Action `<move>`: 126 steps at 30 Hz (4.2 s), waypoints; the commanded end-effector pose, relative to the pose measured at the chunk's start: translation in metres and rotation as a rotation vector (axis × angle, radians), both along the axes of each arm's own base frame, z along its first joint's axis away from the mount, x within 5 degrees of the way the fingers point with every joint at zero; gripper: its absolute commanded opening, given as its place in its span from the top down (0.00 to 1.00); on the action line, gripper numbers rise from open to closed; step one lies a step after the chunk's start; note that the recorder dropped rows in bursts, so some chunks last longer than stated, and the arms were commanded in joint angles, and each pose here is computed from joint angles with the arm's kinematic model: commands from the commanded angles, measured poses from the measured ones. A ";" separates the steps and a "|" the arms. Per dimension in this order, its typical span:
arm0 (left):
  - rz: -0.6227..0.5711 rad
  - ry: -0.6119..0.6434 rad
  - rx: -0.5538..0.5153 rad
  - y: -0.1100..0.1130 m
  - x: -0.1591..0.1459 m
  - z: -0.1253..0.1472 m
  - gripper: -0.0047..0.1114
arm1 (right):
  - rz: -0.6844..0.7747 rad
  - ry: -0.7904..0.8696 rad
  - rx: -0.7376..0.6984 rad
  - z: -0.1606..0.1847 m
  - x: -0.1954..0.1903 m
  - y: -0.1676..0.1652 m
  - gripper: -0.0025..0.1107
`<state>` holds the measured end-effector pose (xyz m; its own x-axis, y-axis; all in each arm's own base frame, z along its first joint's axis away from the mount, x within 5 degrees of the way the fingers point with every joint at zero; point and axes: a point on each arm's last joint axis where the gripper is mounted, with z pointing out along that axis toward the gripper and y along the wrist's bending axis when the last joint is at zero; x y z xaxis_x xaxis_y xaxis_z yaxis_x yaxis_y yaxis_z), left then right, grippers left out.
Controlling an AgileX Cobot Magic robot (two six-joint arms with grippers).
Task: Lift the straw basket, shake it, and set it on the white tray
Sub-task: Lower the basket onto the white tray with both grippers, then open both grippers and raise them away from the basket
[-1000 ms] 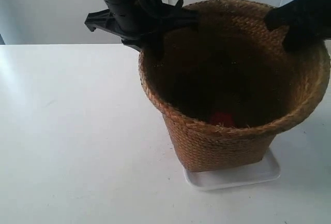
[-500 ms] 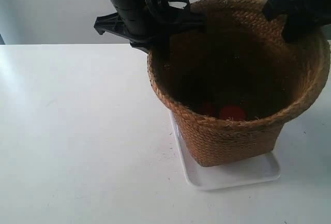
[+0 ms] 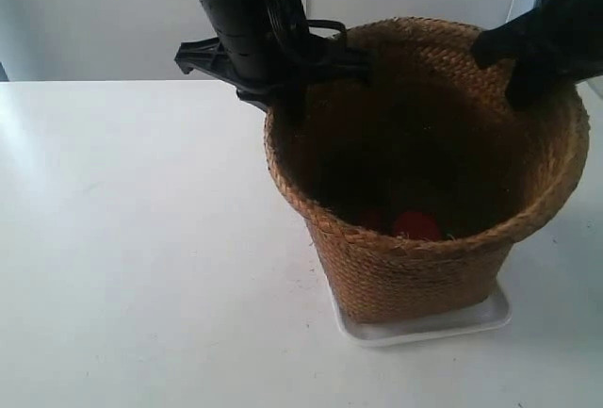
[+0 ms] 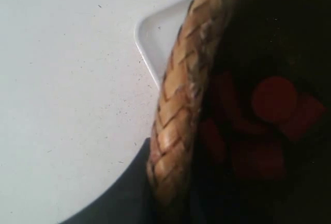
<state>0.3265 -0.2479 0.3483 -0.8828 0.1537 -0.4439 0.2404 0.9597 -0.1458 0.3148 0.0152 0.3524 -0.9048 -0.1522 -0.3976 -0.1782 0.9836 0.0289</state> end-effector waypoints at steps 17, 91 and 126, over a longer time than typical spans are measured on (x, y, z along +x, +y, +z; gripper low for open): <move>-0.033 -0.021 0.042 0.000 -0.001 0.001 0.92 | 0.005 0.005 -0.045 0.001 -0.004 -0.005 0.82; -0.265 -0.542 -0.104 0.086 -0.111 0.060 0.96 | 0.010 -0.690 0.026 0.038 -0.160 -0.003 0.98; -0.223 -0.658 0.085 0.177 -0.176 0.035 0.96 | -0.026 -0.667 0.085 0.033 -0.159 -0.001 0.98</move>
<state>0.1474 -0.0809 0.3854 -0.4194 0.4046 -0.8127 0.4968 0.8515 0.1676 0.1554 0.0147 0.3859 -0.4729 -0.0902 -0.8765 -0.1678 0.9858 -0.0109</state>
